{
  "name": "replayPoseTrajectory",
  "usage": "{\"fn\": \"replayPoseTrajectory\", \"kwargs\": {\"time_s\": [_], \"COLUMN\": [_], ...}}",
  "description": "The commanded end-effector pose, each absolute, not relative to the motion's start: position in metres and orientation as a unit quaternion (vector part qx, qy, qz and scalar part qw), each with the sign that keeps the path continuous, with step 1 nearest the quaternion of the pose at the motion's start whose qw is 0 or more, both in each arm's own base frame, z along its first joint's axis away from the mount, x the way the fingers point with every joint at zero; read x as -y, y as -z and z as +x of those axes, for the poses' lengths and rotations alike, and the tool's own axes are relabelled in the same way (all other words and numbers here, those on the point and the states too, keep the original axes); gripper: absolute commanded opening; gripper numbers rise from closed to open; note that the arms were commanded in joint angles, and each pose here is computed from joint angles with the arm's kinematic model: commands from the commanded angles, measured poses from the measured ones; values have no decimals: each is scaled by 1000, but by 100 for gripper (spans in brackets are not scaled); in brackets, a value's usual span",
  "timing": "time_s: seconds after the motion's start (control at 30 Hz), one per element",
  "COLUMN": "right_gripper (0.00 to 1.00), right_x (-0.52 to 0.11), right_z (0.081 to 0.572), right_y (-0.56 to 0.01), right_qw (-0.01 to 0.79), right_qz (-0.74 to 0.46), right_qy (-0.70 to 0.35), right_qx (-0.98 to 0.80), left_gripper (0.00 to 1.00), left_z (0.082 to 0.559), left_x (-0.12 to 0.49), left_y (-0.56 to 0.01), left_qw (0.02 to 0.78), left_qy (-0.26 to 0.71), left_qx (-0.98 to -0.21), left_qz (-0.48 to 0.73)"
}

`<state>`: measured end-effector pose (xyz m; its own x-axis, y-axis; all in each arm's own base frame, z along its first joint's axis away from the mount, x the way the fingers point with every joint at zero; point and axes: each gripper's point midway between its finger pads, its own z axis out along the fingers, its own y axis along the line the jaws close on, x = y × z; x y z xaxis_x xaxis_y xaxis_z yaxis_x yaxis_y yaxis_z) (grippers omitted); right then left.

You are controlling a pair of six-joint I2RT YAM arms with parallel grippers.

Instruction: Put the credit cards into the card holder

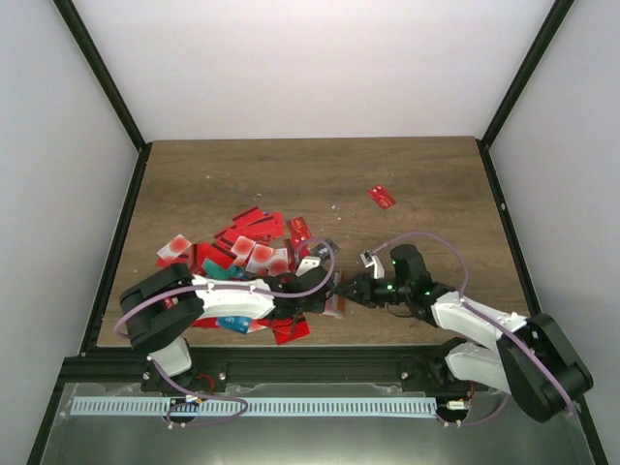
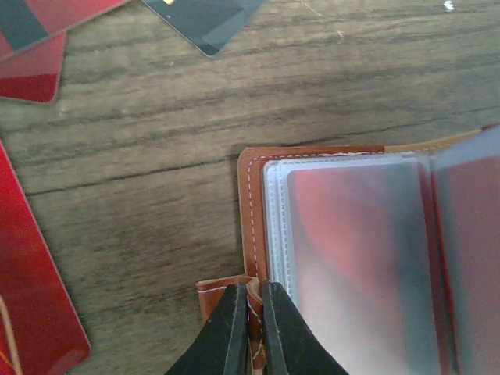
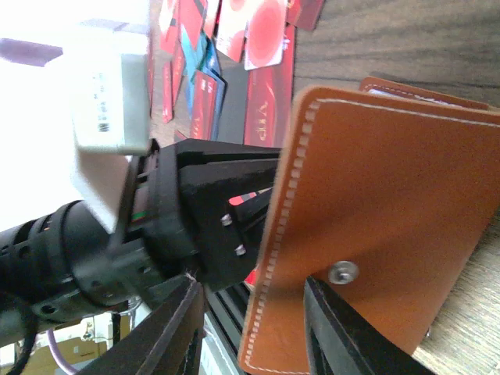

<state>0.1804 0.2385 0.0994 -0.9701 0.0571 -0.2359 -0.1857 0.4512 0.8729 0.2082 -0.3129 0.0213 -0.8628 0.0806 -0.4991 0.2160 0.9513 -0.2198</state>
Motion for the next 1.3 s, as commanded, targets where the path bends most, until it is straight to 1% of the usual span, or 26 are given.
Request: {"fn": "replayPoseTrajectory", "kwargs": {"time_s": [0.0, 0.13, 0.37, 0.43, 0.6, 0.73, 0.9, 1.0, 1.13, 1.27], "right_gripper": [37, 36, 32, 31, 30, 31, 30, 30, 30, 30], "right_x": [-253, -260, -267, -265, -260, -260, -264, -264, -260, -258], "right_z": [188, 195, 206, 208, 208, 205, 203, 203, 209, 215], "right_y": [-102, -92, -69, -60, -41, -29, -19, -15, -14, -18], "right_qw": [115, 106, 83, 78, 71, 60, 51, 51, 65, 85], "right_qz": [-47, -40, -29, -23, -17, -18, -25, -28, -28, -47], "right_qy": [-534, -531, -511, -495, -454, -428, -403, -385, -362, -349], "right_qx": [-837, -840, -855, -865, -888, -902, -913, -921, -929, -932], "left_gripper": [4, 4, 4, 6, 14, 17, 23, 24, 20, 19], "left_z": [199, 197, 195, 196, 195, 195, 195, 207, 230, 247], "left_x": [326, 319, 307, 301, 289, 288, 303, 301, 301, 300], "left_y": [-25, -26, -33, -38, -55, -63, -74, -92, -120, -114], "left_qw": [231, 233, 244, 251, 267, 269, 262, 283, 293, 280], "left_qy": [208, 230, 252, 260, 288, 306, 337, 334, 346, 352], "left_qx": [-948, -944, -936, -932, -920, -913, -903, -897, -883, -878], "left_qz": [62, 48, 33, 25, 7, 9, 45, 68, 120, 163]}}
